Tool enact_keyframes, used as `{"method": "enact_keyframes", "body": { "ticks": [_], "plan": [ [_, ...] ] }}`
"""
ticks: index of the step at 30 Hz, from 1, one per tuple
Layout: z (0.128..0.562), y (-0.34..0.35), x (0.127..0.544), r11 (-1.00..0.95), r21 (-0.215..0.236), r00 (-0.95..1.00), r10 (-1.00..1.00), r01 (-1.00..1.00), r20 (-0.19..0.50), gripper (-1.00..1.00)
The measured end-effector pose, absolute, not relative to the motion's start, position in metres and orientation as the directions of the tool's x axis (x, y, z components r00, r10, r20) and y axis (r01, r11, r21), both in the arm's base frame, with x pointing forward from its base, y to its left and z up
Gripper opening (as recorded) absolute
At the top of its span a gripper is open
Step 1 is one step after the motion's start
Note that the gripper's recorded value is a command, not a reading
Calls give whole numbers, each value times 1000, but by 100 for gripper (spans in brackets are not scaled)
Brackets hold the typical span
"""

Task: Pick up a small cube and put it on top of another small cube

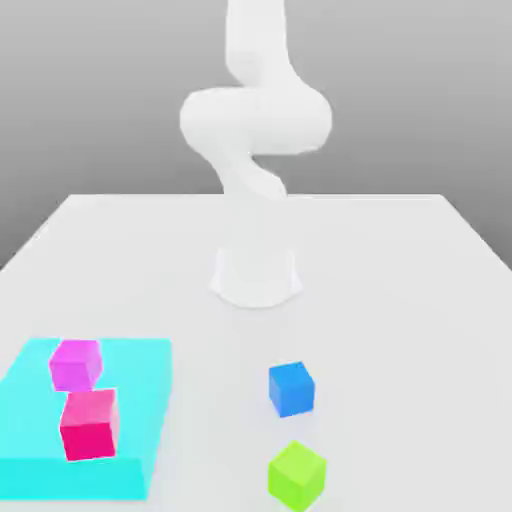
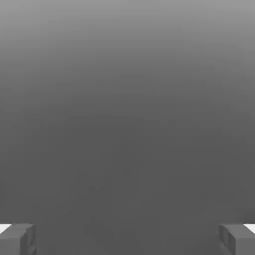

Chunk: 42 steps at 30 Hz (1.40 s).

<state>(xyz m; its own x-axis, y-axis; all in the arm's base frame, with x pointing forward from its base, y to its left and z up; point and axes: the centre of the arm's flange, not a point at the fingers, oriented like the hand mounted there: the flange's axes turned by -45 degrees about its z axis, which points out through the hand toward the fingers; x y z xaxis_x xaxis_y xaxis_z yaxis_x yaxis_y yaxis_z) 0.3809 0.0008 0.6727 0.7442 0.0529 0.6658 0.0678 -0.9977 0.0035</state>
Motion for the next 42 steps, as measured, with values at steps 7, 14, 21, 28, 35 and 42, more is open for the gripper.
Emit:
{"method": "enact_keyframes", "body": {
  "ticks": [7,14,21,28,35,42],
  "plan": [
    [549,15,456,-959,25,824,256,282,506,0],
    [415,36,491,-880,28,826,455,474,333,0],
    [283,52,487,-763,18,754,641,646,147,0],
    [173,49,466,-663,3,663,748,748,4,0],
    [135,49,464,-661,0,661,750,750,-1,-100],
    [175,49,465,-660,1,660,751,751,-1,-100]
  ]
}}
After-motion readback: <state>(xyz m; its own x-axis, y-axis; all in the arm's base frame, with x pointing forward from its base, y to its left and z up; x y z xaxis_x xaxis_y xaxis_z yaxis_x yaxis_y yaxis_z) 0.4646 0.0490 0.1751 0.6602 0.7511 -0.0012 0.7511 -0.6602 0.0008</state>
